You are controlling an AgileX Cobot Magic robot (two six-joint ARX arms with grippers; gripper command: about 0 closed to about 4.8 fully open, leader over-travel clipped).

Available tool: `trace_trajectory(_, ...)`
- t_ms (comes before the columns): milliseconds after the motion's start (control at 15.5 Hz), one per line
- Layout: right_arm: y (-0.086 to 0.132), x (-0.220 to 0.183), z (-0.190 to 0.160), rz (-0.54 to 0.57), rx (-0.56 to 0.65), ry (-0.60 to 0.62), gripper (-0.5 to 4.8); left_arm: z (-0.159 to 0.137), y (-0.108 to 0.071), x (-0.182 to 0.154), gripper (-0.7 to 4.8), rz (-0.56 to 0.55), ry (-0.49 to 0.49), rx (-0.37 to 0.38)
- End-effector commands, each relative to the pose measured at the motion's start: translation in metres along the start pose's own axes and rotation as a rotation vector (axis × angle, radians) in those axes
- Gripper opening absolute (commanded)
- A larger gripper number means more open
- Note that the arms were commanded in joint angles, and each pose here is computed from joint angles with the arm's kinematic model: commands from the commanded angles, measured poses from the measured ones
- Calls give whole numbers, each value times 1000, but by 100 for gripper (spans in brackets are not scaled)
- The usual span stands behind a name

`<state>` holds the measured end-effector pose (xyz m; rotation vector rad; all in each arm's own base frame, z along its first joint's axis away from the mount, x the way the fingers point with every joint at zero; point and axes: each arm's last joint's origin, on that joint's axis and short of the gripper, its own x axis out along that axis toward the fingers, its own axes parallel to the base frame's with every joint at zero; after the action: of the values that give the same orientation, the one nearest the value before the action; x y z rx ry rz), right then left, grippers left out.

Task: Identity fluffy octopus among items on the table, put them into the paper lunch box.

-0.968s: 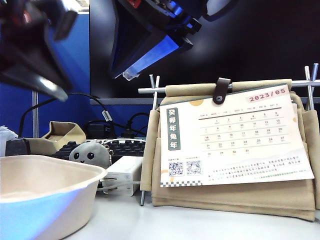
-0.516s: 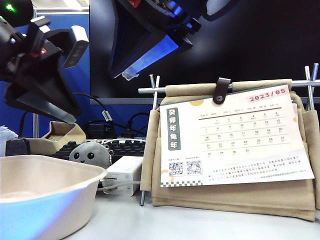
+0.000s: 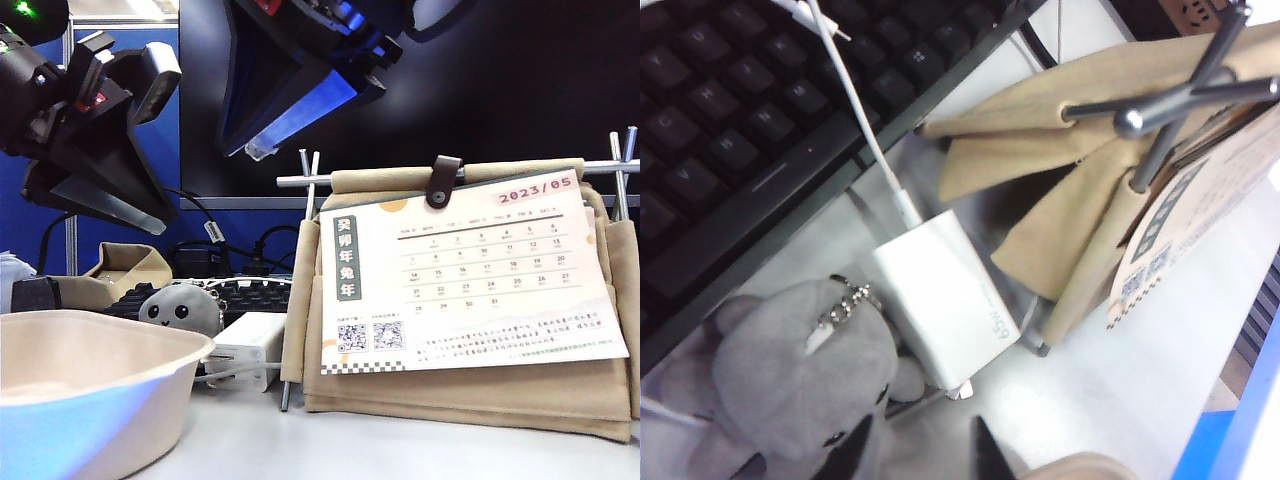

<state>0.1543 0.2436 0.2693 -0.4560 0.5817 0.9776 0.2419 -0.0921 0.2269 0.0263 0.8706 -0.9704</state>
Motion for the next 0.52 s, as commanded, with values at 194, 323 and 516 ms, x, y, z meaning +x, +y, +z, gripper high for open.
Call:
trace_trajectory(194,0,-2,3,0,3,-24,148,1,4,-1,134,131,14,6)
trace_trajectory(323,0,-2,3,1,3,-23,148,2,4,-1,134,131,9,10)
trace_trajectory(516,0,-2,3,1,3,-23,148,4,4,-1,134,134,-12,24)
